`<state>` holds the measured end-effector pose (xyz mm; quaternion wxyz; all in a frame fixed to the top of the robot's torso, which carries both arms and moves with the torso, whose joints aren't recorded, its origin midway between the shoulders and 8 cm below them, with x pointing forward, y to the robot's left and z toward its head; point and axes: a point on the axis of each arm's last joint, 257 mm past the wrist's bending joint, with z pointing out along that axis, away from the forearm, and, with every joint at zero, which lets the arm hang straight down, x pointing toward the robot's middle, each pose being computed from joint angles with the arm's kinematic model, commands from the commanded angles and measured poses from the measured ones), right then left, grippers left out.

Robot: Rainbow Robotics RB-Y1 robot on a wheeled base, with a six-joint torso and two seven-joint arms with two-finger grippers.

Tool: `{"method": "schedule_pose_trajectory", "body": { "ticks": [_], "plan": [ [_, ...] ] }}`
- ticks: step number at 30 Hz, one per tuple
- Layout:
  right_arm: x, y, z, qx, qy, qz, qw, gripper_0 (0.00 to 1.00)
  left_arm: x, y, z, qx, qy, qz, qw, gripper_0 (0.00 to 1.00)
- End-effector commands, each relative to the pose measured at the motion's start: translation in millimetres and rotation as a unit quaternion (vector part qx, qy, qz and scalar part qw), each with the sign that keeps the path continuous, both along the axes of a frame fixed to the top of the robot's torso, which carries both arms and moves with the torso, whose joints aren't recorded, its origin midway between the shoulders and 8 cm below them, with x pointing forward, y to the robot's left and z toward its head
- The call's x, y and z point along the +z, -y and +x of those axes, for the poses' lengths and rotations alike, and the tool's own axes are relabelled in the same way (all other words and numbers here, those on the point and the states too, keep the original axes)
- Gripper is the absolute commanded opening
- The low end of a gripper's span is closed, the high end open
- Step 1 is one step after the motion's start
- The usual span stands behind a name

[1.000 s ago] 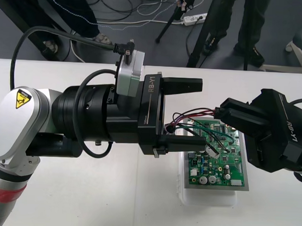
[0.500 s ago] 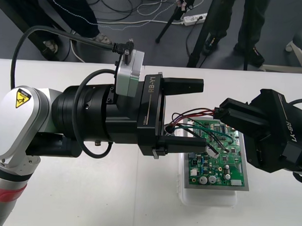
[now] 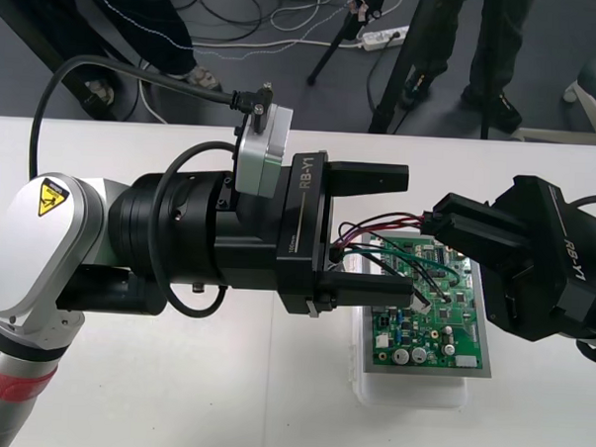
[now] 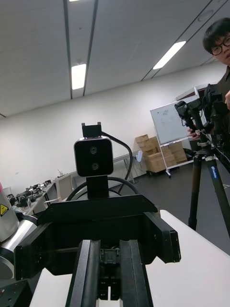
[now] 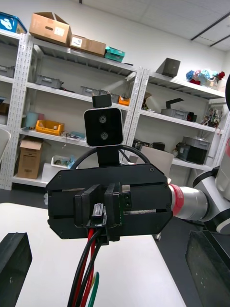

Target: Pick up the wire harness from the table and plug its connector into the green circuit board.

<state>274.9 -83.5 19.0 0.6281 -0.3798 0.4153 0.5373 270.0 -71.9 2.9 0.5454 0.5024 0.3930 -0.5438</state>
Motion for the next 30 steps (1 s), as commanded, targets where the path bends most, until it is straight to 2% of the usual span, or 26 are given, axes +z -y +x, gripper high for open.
{"method": "schedule_pose_trajectory", "body": {
  "ticks": [1, 18, 21, 22, 23, 25, 30],
  "plan": [
    [11.3, -8.5, -9.5, 0.013, 0.032, 0.015, 0.999, 0.0, 10.1, 11.4, -19.0, -0.037, 0.013, -0.005, 0.999, 0.95],
    [11.6, -10.1, -10.9, 0.015, 0.035, 0.017, 0.999, 0.0, 6.0, 13.6, -17.9, -0.035, 0.011, 0.002, 0.999, 0.94],
    [11.7, -10.1, -10.5, 0.015, 0.035, 0.017, 0.999, 0.0, 4.9, 13.4, -17.1, -0.034, 0.011, 0.004, 0.999, 0.8],
    [11.5, -10.0, -10.4, 0.015, 0.034, 0.018, 0.999, 0.0, 5.4, 13.5, -17.8, -0.035, 0.011, 0.003, 0.999, 0.74],
    [11.5, -10.0, -10.4, 0.015, 0.034, 0.018, 0.999, 0.0, 5.3, 13.6, -18.2, -0.035, 0.011, 0.003, 0.999, 0.64],
    [11.3, -9.9, -10.5, 0.015, 0.034, 0.017, 0.999, 0.0, 5.1, 14.4, -18.2, -0.035, 0.012, 0.003, 0.999, 0.56],
    [11.9, -10.1, -10.5, 0.015, 0.035, 0.018, 0.999, 0.0, 6.4, 14.9, -19.1, -0.037, 0.013, 0.002, 0.999, 0.52]
  ]
}}
